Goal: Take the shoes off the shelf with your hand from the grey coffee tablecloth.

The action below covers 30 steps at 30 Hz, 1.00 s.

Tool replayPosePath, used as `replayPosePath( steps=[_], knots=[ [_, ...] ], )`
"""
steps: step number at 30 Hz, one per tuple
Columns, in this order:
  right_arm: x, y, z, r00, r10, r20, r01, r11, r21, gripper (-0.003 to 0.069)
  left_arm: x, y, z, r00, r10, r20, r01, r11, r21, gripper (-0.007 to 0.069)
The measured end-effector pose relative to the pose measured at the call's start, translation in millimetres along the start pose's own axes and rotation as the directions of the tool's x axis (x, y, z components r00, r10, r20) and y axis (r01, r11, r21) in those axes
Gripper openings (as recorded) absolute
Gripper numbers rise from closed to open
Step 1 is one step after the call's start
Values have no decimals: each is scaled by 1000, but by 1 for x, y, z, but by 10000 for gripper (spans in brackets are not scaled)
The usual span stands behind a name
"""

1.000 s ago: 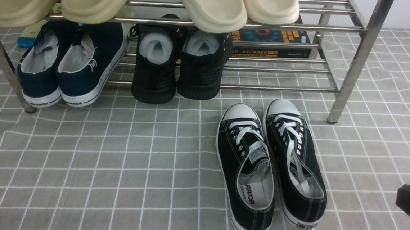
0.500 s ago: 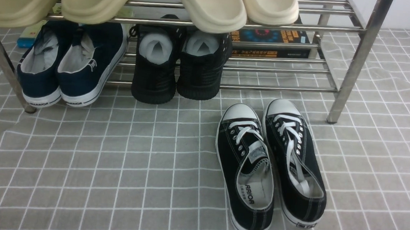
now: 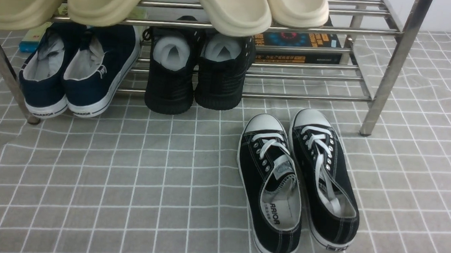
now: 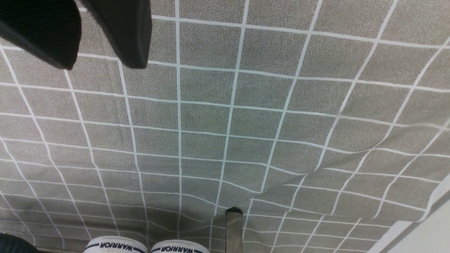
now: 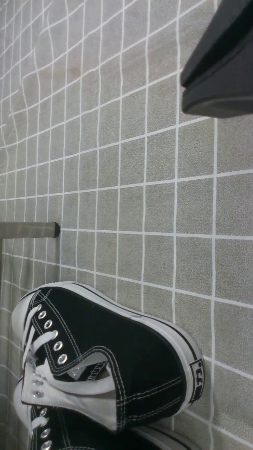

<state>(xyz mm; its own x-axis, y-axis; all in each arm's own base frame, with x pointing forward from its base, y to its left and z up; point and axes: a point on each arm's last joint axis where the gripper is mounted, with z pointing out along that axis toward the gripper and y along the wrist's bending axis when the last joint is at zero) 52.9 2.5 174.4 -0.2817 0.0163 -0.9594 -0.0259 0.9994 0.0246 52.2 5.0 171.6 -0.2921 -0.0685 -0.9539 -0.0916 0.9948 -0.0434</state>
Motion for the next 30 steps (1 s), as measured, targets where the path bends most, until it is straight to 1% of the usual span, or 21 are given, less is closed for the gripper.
replayPosePath(
  steps=[13,30],
  knots=[
    [1,0,-1,1000,10,-19,-10,1000,-3,70,0,0,0,1000,0,0,0,1000,0,240],
    [1,0,-1,1000,11,-19,-11,1000,-3,84,0,0,0,1000,0,0,0,1000,0,240]
  ],
)
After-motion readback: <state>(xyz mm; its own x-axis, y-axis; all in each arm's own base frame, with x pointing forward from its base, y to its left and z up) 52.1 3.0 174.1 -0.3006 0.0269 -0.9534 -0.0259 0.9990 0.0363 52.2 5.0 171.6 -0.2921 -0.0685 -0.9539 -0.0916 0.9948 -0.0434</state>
